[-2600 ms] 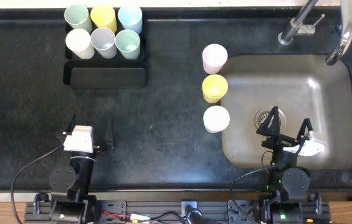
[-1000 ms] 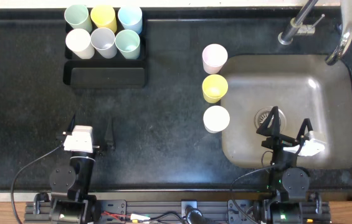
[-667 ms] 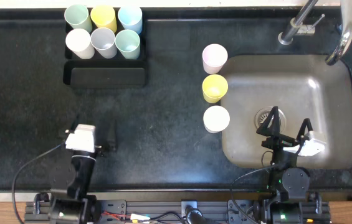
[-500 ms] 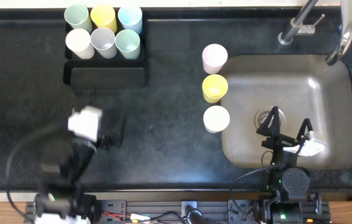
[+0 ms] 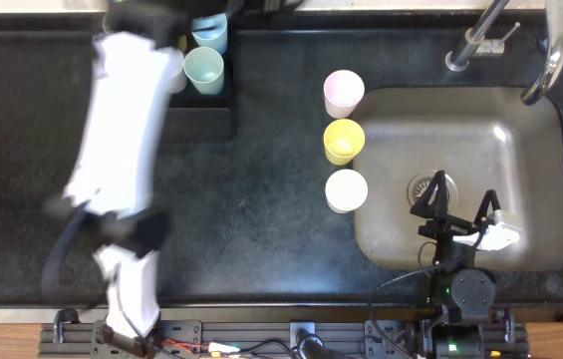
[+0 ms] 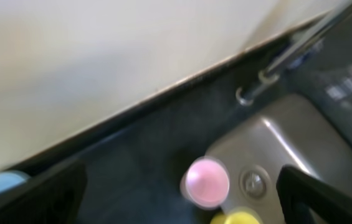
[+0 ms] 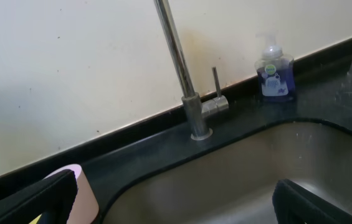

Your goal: Store Cups

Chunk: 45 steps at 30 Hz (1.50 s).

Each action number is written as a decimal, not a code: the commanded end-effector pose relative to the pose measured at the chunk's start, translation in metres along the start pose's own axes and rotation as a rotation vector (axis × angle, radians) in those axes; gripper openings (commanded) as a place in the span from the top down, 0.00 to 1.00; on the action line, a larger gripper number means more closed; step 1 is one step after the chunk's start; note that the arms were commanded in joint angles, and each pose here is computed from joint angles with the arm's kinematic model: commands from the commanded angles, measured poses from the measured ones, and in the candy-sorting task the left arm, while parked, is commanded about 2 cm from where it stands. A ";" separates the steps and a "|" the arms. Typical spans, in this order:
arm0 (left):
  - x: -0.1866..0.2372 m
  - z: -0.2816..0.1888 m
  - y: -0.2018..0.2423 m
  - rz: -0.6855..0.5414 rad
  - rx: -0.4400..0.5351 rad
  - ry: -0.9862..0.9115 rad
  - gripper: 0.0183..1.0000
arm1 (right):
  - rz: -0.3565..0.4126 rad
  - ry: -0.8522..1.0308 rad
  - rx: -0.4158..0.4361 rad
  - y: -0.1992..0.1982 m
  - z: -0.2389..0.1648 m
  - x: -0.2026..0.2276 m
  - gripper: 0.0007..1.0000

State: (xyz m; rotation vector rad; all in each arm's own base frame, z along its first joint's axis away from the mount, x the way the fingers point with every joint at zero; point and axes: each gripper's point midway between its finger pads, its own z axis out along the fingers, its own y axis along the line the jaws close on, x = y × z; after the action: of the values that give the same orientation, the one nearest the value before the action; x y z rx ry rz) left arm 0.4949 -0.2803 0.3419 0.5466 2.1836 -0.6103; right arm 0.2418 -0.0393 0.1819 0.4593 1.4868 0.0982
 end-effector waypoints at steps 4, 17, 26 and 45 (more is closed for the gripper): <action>0.045 0.064 -0.001 -0.260 -0.181 0.102 0.00 | 0.000 0.000 0.007 -0.002 0.000 0.003 0.00; 0.127 0.107 0.027 -0.547 -0.302 0.333 0.00 | 0.000 0.000 0.007 -0.002 0.000 0.003 0.00; 0.166 0.138 0.018 -0.551 -0.289 0.442 0.00 | 0.000 0.000 0.007 -0.002 0.000 0.003 0.00; 0.210 0.146 0.010 -0.571 -0.284 0.599 0.00 | 0.000 0.000 0.007 -0.002 0.000 0.003 0.00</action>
State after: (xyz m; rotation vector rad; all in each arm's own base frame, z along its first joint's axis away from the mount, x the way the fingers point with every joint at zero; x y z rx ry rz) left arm 0.4638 -0.3144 0.1037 -0.0790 2.9343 -0.4389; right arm 0.2417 -0.0393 0.1820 0.4590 1.4865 0.0980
